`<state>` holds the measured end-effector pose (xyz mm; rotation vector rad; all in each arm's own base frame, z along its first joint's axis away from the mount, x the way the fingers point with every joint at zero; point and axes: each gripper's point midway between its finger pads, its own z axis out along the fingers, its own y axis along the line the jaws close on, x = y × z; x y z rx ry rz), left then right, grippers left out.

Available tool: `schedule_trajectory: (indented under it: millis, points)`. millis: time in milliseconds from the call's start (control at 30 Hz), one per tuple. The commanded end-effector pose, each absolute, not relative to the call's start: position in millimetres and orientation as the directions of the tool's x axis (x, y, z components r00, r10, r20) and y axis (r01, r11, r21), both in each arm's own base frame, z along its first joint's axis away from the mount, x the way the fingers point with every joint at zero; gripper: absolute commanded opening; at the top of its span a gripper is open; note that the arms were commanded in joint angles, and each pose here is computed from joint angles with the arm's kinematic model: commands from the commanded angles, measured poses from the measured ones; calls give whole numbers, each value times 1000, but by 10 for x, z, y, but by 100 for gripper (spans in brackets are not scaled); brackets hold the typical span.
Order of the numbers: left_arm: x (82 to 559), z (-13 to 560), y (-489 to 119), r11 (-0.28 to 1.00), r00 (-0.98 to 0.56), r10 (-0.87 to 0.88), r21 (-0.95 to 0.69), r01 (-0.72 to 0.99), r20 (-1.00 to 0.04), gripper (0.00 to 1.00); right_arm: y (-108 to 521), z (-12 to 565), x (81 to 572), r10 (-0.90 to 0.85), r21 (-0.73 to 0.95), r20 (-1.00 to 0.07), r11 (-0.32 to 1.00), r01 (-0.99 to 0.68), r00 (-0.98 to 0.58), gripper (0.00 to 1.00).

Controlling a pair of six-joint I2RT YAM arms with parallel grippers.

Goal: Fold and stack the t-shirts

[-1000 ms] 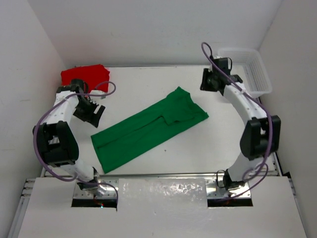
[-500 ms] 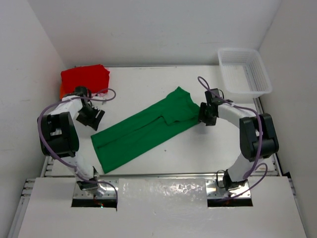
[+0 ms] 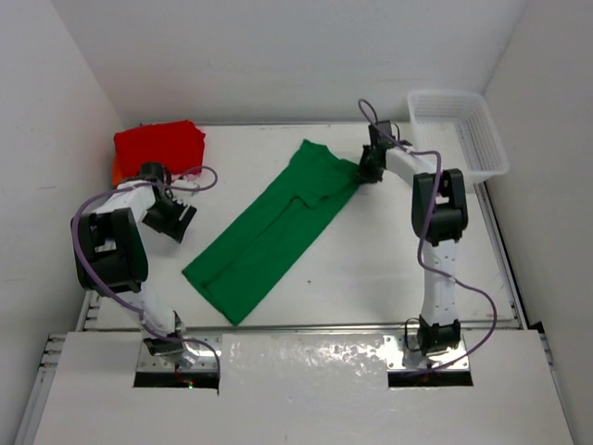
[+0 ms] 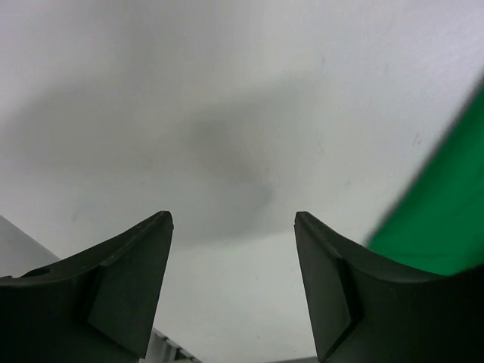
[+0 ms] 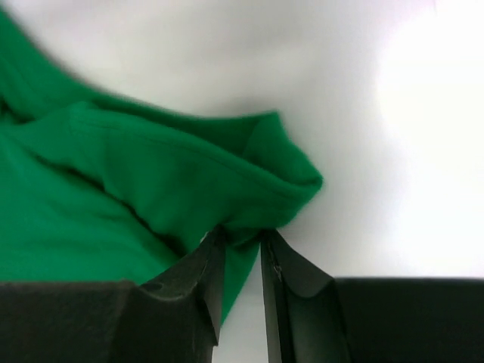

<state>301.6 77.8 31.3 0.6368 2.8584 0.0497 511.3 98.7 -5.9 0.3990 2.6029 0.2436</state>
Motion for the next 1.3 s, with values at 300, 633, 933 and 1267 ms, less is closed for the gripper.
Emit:
schedule_trajectory:
  millis: [300,633,933,1267]
  points:
    - [2927,111,-364,722,-738,613,-180,668,-282,66,1188,124,7104,502,517,-719,848,113,-480,45]
    - [2892,87,-336,748,-752,590,-150,646,-294,64,1321,1605,5955,315,372,-769,928,11,-556,47]
    - [3089,634,-329,838,-736,458,-34,544,-499,64,2593,678,2810,23,337,-621,910,-240,-783,47]
    - [3071,1101,-53,915,-690,362,97,392,-627,66,3428,337,1718,-114,357,-467,883,-306,-877,49]
